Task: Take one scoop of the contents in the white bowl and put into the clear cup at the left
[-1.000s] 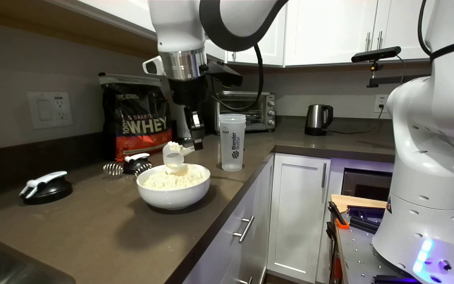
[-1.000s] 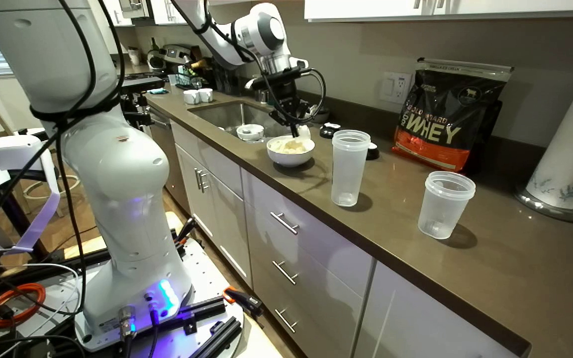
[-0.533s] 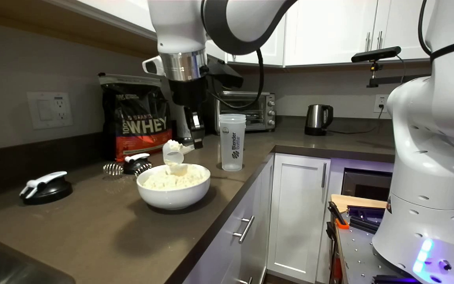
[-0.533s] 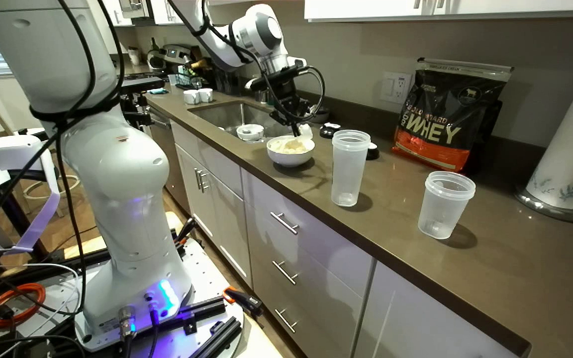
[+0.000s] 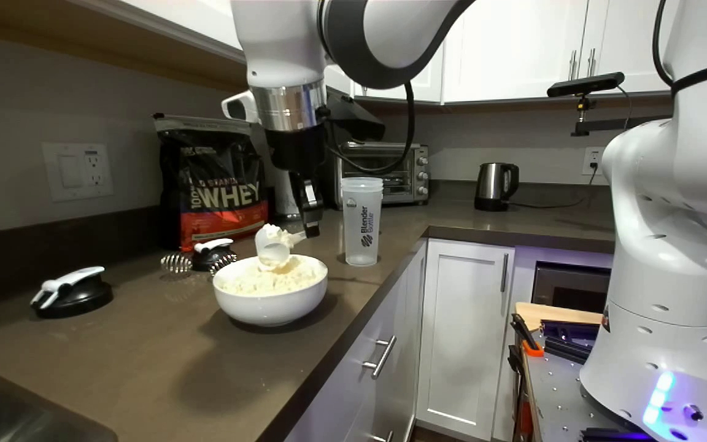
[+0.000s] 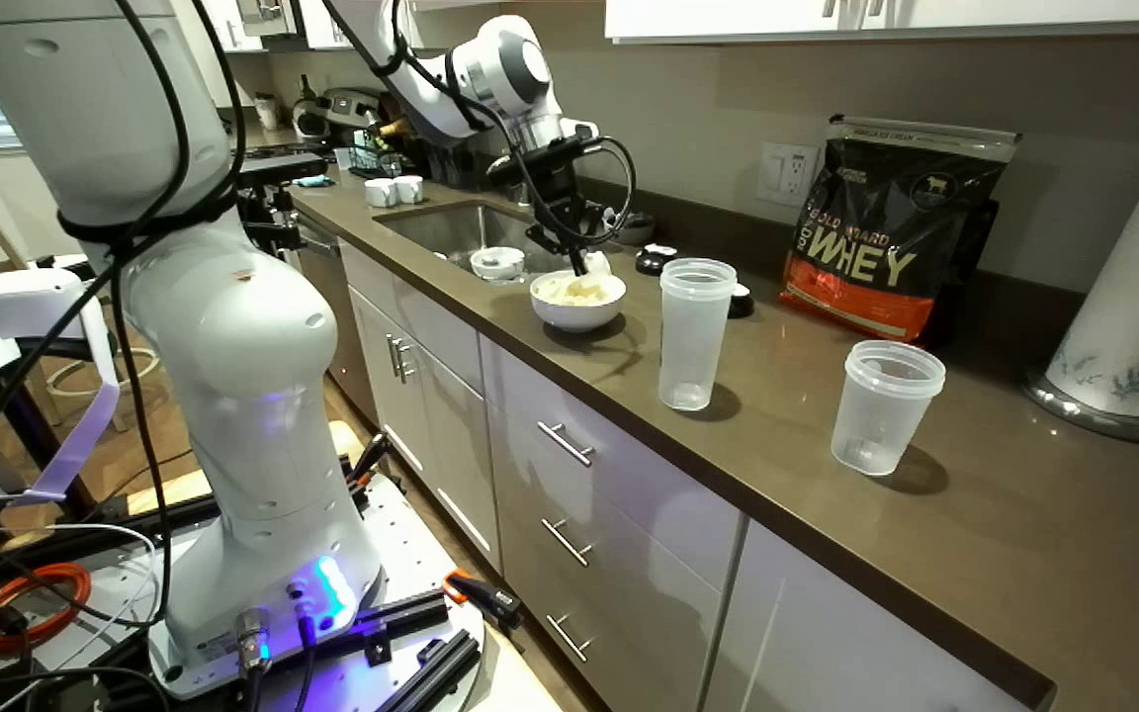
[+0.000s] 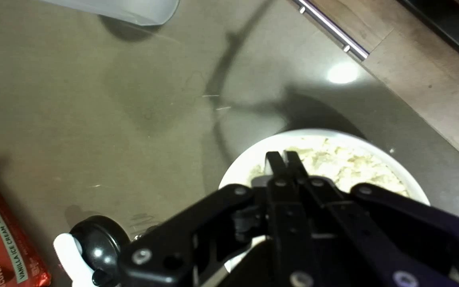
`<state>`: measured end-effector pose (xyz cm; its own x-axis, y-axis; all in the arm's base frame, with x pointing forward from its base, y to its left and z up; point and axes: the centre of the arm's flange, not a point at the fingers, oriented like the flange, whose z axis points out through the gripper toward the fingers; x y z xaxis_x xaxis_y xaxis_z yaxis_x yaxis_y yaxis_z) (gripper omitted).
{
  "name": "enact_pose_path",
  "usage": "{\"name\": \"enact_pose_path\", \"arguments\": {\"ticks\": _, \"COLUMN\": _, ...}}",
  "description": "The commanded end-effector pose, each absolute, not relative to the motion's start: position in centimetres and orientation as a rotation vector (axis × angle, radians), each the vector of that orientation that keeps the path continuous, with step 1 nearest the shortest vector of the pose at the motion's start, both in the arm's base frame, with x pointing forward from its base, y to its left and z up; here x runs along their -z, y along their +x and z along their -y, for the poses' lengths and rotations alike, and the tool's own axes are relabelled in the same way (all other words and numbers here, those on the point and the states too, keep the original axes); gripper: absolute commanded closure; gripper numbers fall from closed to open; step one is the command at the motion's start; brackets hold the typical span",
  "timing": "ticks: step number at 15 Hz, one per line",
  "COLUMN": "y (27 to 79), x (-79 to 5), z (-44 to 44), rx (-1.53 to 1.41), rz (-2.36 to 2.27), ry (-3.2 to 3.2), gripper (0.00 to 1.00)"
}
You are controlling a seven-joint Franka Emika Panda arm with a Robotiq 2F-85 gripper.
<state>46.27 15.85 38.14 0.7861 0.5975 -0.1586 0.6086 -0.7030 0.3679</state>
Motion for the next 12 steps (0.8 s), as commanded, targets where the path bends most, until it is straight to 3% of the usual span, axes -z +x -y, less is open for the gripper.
{"name": "enact_pose_path", "arguments": {"ticks": 1, "y": 46.1, "x": -40.6, "z": -15.4, "rx": -0.054, "rz": -0.871, "ry": 2.55, "gripper": 0.99}}
{"name": "enact_pose_path", "arguments": {"ticks": 6, "y": 45.7, "x": -43.0, "z": -15.5, "rx": -0.127, "rz": -0.852, "ry": 2.54, "gripper": 0.99}}
{"name": "enact_pose_path", "arguments": {"ticks": 12, "y": 43.8, "x": -39.7, "z": -16.6, "rx": -0.038, "rz": -0.919, "ry": 2.544, "gripper": 0.99}}
